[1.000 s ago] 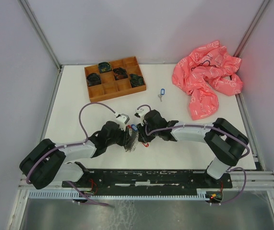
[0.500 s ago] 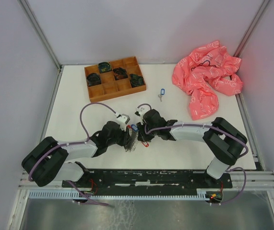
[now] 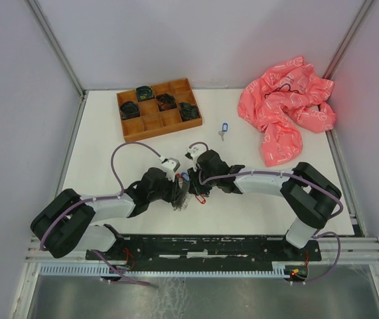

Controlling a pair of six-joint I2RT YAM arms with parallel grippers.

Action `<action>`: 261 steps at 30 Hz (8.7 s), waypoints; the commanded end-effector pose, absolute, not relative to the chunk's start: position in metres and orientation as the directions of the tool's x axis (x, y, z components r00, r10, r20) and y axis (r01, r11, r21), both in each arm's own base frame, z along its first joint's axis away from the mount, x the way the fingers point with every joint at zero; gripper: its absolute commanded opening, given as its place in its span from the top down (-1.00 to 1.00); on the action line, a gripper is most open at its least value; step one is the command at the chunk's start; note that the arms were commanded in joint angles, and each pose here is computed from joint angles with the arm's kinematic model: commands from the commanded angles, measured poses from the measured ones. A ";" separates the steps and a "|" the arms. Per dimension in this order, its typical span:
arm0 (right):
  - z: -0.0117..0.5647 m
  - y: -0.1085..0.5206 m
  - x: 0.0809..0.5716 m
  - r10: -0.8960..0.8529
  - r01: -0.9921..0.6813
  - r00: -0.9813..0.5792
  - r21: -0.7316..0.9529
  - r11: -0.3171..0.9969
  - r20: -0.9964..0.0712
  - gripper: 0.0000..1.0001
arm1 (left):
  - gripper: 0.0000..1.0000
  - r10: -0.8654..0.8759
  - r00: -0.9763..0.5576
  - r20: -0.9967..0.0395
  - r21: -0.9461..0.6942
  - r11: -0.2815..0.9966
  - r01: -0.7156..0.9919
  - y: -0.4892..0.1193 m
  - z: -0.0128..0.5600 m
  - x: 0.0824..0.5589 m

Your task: Put the keys on the keyring

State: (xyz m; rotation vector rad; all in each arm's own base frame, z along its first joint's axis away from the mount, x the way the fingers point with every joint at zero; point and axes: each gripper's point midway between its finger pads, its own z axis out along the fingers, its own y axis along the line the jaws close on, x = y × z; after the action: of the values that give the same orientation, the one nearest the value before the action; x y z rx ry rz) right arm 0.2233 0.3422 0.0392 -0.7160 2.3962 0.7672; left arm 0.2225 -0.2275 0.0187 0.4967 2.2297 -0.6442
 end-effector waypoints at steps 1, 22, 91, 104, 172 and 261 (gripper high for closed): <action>0.052 0.359 0.237 -0.298 -0.637 -0.696 0.370 0.676 -0.653 0.42 | 0.41 0.120 -0.699 -0.705 -0.333 0.814 0.476 -0.227 0.012 0.219; 0.051 0.369 0.227 -0.326 -0.684 -0.683 0.413 0.602 -0.654 0.70 | 0.41 0.100 -0.719 -0.688 -0.379 0.796 0.473 -0.233 0.007 0.214; 0.038 0.352 0.235 -0.188 -0.460 -0.825 0.439 0.772 -0.533 0.75 | 0.36 0.069 -0.743 -0.666 -0.445 0.762 0.470 -0.239 0.014 0.205; 0.080 0.344 0.232 -0.402 -0.769 -0.584 0.321 0.553 -0.705 0.99 | 0.38 -0.054 -0.656 -0.753 -0.500 0.695 0.517 -0.244 0.052 0.225; 0.051 0.326 0.217 -0.427 -0.711 -0.631 0.264 0.651 -0.648 0.33 | 0.33 0.130 -0.634 -0.762 -0.406 0.667 0.624 -0.251 0.028 0.201; 0.103 0.315 0.228 -0.636 -0.847 -0.424 0.033 0.531 -0.645 0.99 | 0.34 -0.039 -0.509 -0.860 -0.393 0.685 0.613 -0.246 0.074 0.219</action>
State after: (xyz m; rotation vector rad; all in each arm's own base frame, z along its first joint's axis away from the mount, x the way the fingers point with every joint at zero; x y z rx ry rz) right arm 0.2185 0.3160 0.0620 -1.0178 2.4087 0.6148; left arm 0.2045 -0.2436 0.0446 0.5058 2.0828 -0.8513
